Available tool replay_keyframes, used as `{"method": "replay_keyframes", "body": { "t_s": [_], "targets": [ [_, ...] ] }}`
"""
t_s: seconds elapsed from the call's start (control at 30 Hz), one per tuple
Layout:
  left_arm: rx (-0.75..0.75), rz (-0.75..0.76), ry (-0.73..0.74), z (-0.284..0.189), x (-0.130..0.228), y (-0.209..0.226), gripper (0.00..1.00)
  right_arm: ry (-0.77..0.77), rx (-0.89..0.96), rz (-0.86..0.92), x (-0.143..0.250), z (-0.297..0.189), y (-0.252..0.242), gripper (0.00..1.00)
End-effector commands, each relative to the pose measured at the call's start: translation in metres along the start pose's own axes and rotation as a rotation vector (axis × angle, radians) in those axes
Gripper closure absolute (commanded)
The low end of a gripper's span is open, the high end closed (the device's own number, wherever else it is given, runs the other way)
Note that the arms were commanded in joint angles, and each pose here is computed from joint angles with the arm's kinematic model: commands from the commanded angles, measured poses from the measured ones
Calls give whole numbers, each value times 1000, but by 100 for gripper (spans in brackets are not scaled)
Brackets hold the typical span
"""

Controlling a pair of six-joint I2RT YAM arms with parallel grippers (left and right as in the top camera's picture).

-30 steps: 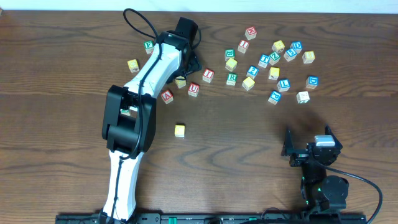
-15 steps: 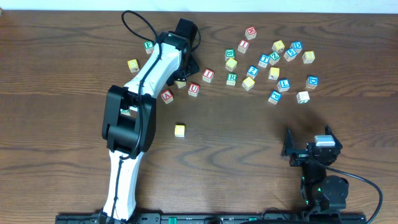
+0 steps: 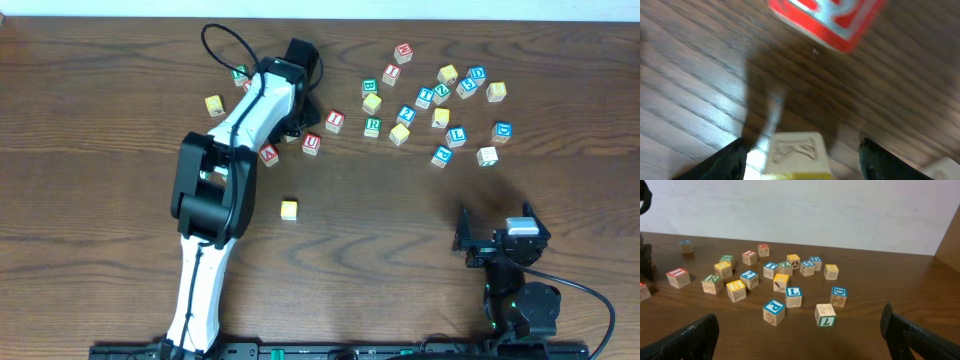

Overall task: Spell out CORL
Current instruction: 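Lower the left gripper onto the K block and grasp it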

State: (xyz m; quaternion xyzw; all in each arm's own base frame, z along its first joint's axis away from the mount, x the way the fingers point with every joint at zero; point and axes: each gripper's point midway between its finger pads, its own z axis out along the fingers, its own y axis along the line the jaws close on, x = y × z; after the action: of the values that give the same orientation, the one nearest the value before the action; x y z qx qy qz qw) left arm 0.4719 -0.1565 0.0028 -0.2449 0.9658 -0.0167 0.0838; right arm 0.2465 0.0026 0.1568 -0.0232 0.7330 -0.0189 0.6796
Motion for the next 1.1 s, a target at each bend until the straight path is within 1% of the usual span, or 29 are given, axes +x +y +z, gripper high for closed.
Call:
{"method": "replay_keyframes", "body": {
  "t_s": [0.0,0.23,0.33,0.5,0.57,0.7,0.9,0.97,1.0,1.07],
  "targets": [
    [-3,-22,2,7,-2,1,29,-1,14,13,0,0,-3,1],
    [6,-19,-6,7,-4,-1,29,-1,14,13,0,0,-3,1],
    [12,-19,-12,7,-6,-2,31,-1,14,13,0,0,-3,1],
    [17,-1,-17,6,-7,-4,43,-1,14,13,0,0,-3,1],
    [17,-1,-16,6,-7,-4,45,-1,14,13,0,0,-3,1],
    [19,-1,-14,6,-7,-4,53,-1,14,13,0,0,-3,1],
    [17,0,-13,5,-6,-4,61,-1,14,13,0,0,-3,1],
    [17,4,-13,5,-6,-4,67,-1,14,13,0,0,-3,1],
    [18,7,-14,4,-7,-4,68,-1,14,13,0,0,-3,1],
    [21,21,-17,1,-7,-4,68,-1,14,13,0,0,-3,1]
  ]
}}
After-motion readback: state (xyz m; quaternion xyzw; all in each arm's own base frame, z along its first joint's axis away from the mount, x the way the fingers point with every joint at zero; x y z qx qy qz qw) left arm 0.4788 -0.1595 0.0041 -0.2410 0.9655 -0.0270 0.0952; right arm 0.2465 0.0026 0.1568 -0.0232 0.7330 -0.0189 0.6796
